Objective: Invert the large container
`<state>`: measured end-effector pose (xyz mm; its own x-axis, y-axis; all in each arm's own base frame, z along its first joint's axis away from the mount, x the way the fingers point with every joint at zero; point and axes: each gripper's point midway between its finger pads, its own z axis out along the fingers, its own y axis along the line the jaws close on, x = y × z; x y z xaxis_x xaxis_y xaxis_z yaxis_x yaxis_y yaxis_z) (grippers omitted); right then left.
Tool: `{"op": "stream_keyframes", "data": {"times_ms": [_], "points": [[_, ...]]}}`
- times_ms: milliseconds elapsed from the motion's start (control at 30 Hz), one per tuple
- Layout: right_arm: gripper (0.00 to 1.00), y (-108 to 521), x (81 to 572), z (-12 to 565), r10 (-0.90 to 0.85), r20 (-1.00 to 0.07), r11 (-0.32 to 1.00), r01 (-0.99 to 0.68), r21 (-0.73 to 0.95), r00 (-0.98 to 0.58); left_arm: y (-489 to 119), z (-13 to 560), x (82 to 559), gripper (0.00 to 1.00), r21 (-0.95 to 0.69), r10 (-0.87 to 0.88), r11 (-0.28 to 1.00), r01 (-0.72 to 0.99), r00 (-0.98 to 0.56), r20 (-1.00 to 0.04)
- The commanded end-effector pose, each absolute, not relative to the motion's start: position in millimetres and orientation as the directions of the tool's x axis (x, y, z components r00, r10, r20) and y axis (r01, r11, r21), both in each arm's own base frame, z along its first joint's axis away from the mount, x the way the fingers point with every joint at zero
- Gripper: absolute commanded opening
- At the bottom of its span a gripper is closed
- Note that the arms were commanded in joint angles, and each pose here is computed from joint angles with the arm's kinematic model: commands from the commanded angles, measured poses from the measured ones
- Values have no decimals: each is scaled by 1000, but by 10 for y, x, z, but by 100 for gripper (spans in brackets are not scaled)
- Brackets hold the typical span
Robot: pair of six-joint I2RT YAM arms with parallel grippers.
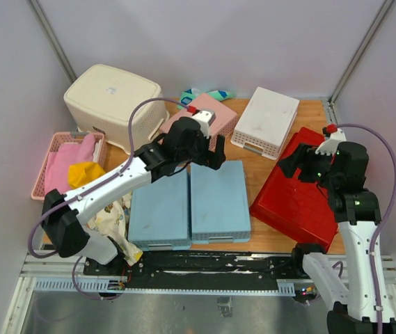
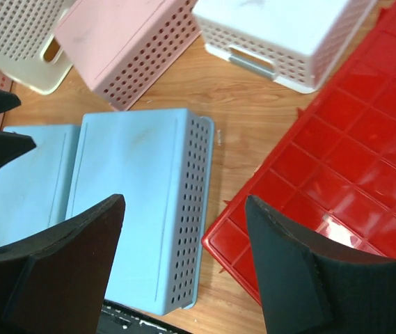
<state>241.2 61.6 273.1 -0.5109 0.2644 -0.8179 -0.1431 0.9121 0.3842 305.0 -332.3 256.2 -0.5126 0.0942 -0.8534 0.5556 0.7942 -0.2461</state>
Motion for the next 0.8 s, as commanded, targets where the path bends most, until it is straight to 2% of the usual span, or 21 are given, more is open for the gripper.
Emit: {"op": "stream_keyframes", "data": {"times_ms": [0,133,267,500,767], "points": [[72,778,2469,2568,211,-801,923,-156,352,-561,-2901,2661,3112,99,-251,-9,856,451,-474,-881],[72,677,2525,2307,169,-757,965,-50,257,-632,-2576,2609,3068,99,-242,-36,906,347,-506,-862],[73,449,2588,2167,180,-732,982,80,170,-657,-2329,2658,2981,99,-253,-98,925,283,-467,-879],[73,111,2627,2211,199,-739,968,247,46,-643,-2088,2746,2789,99,-333,-219,901,278,-372,-902],[73,29,2619,2211,198,-751,960,278,19,-631,-1997,2713,2787,99,-350,-256,905,241,-349,-901]]}}
